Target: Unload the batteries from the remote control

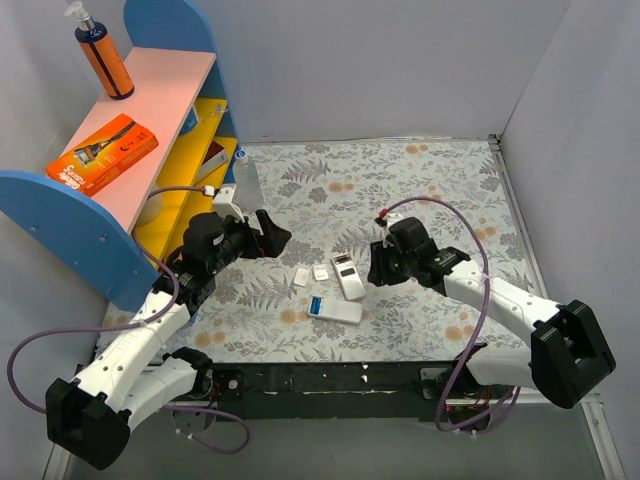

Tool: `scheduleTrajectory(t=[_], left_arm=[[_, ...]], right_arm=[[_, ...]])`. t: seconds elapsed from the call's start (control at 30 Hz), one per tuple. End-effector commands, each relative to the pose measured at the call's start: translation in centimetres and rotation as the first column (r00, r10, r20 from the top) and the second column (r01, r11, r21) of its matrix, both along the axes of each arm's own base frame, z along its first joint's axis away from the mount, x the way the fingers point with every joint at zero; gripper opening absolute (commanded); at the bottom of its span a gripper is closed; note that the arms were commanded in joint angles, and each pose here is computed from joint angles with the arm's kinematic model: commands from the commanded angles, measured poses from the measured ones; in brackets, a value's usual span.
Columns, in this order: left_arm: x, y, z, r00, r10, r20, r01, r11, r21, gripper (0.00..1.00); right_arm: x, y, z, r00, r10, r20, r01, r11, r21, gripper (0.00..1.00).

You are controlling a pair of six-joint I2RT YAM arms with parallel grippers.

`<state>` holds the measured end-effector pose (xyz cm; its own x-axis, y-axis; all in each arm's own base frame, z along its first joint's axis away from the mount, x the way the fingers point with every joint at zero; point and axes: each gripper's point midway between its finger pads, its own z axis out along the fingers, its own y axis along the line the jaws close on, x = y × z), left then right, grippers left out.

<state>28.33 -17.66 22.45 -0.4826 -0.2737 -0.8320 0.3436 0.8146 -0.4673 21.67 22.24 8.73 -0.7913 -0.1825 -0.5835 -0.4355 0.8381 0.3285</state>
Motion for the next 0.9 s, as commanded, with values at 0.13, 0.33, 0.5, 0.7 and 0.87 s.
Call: scheduleTrajectory(t=[0.13,0.33,0.5,0.7,0.87], left_arm=[[-0.6,-2.3,-0.2,0.99,-0.139,-0.021,0.138,0.99,-0.034,0.98],[-0.9,-2.7,-0.2,0.986,-0.168,-0.018,0.167,0.985,-0.036,0.98],[-0.9,-2.6,-0.1,0.987,-0.163,-0.011,0.163,0.986,-0.037,0.98],[-0.9,-2.7,-0.3,0.985,-0.172,-0.016,0.172,0.984,-0.037,0.98],[-1.2,-3.1,-0.4,0.98,-0.199,-0.018,0.199,0.979,-0.041,0.95]], right_arm=[[5.7,-8.4,-1.7,0.981,-0.178,0.074,0.192,0.939,-0.286,0.57],[6.4,-9.3,-3.2,0.986,-0.163,0.04,0.167,0.943,-0.289,0.65],[5.7,-9.1,-5.1,0.994,-0.106,-0.04,0.09,0.955,-0.281,0.65],[5.5,-8.8,-5.6,0.997,-0.067,-0.042,0.054,0.965,-0.257,0.62],[5.0,-8.6,-6.0,0.998,-0.036,-0.044,0.024,0.969,-0.247,0.51]])
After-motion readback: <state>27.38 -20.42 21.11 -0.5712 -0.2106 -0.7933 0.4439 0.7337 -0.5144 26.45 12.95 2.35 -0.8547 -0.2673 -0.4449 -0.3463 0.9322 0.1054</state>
